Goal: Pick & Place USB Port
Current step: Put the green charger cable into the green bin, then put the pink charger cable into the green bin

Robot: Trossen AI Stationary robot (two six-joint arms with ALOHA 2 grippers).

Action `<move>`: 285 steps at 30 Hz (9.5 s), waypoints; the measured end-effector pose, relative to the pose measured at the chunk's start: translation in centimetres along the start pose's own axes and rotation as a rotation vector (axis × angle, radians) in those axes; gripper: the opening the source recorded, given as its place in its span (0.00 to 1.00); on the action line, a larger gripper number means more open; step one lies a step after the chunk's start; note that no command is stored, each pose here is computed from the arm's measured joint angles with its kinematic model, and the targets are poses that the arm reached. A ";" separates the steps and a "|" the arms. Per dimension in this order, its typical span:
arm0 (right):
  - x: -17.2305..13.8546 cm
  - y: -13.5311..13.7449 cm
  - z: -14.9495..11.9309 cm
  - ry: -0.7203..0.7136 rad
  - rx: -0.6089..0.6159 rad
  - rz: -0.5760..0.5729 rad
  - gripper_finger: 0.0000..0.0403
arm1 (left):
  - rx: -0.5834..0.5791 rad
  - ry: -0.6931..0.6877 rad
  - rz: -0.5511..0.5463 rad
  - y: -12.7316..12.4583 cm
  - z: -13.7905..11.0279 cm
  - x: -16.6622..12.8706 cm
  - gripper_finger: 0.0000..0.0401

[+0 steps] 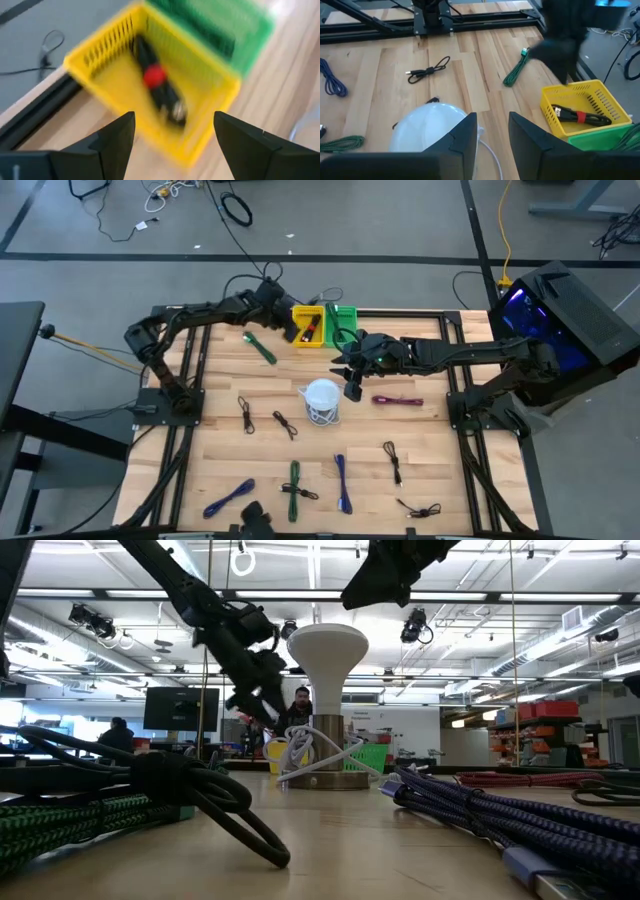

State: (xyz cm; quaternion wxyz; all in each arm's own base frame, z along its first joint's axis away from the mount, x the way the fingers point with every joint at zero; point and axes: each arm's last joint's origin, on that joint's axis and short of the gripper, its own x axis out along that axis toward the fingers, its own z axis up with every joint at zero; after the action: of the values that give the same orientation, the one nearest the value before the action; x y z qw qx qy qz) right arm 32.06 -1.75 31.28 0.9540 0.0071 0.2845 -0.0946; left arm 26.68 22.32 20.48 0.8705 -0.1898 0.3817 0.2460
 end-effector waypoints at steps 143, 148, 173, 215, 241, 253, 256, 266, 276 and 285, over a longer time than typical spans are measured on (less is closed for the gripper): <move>1.9 -3.8 2.0 -0.230 0.050 -0.095 0.05 | 0.560 -0.527 -0.411 -12.2 1.6 -15.2 0.19; 1.9 -8.2 1.3 -0.191 0.135 -0.096 0.05 | 0.555 -0.377 -0.441 -12.3 0.3 -14.6 0.18; 8.6 -20.1 -6.4 0.025 0.463 -0.098 0.04 | 0.647 -0.142 -0.466 -15.3 -3.1 -14.4 0.18; 8.9 -21.5 -8.2 0.117 0.512 -0.242 0.24 | 0.624 -0.127 -0.469 -15.5 -3.1 -14.0 0.18; 9.2 -14.1 -7.4 0.287 0.350 0.193 0.28 | 0.619 -0.013 -0.421 -15.0 -4.1 -13.8 0.18; 4.1 -7.4 -8.5 0.761 0.350 0.280 0.25 | 0.588 0.065 -0.416 -14.7 -4.7 -13.8 0.18; 3.6 -5.9 -8.8 0.847 0.370 0.279 0.25 | 0.587 0.066 -0.416 -14.7 -4.7 -13.8 0.18; 3.1 -2.6 -10.4 0.977 0.183 0.002 0.28 | 0.572 0.068 -0.416 -14.7 -4.7 -13.8 0.18; 3.0 -2.4 -16.3 1.127 0.201 -0.082 0.48 | 0.573 0.067 -0.416 -14.7 -4.7 -13.8 0.18; 3.5 -2.4 -19.6 1.069 0.164 -0.088 0.55 | 0.573 0.048 -0.418 -14.8 -4.5 -13.8 0.18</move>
State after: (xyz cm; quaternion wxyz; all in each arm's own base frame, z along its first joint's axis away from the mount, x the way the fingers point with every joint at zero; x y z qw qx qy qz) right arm 23.91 -3.46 13.04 0.6678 0.1165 0.7218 -0.1397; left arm 24.47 4.15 30.16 0.9107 -0.0175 0.4084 -0.0591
